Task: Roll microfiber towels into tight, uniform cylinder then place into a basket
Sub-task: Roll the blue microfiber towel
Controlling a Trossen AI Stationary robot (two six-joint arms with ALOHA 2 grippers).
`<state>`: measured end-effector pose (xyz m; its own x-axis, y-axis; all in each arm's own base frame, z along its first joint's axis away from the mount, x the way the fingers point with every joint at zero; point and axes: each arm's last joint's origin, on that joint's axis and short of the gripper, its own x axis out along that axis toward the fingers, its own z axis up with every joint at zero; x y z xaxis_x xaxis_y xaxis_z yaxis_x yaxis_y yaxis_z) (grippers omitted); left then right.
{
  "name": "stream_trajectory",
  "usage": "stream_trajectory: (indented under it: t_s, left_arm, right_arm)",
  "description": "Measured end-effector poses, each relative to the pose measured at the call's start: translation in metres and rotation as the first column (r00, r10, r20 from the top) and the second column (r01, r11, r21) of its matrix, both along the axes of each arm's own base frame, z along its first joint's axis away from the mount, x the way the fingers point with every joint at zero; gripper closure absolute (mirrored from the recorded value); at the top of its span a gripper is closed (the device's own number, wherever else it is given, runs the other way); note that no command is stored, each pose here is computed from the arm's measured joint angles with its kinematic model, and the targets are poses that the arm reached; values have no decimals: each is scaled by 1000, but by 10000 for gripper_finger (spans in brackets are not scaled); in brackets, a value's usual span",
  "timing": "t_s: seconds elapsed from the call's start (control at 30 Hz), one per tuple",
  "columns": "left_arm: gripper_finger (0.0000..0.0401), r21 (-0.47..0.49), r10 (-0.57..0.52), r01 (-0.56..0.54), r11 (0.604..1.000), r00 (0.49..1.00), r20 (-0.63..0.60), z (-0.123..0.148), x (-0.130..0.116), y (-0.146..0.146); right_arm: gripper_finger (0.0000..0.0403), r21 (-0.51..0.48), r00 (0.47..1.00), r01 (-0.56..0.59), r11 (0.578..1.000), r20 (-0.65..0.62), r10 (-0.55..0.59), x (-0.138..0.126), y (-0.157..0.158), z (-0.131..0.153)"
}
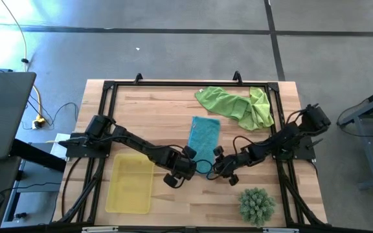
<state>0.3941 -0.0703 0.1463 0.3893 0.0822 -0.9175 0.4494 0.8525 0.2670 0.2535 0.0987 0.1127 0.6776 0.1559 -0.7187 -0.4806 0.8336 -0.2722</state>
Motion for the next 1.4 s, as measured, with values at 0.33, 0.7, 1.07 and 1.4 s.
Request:
stream_trajectory:
  t_s: [0.33, 0.7, 1.07, 1.4]
  left_arm:
    - [261, -61, 112, -115, 992, 992, -51, -21, 5, 9]
    - [333, -198, 311, -324, 925, 946, -94, -23, 3, 3]
    - [387, -275, 445, -444, 853, 893, -60, -22, 6, -11]
    - [391, -369, 556, -545, 752, 826, -87, -10, 4, -15]
  right_arm:
    - [269, 24, 999, -33, 999, -29, 34, 11, 7, -6]
    - [311, 93, 996, 58, 994, -71, -52, 10, 7, -8]
    - [399, 140, 990, 108, 984, -102, -94, 8, 10, -9]
    - [403, 187, 981, 160, 969, -135, -136, 3, 8, -1]
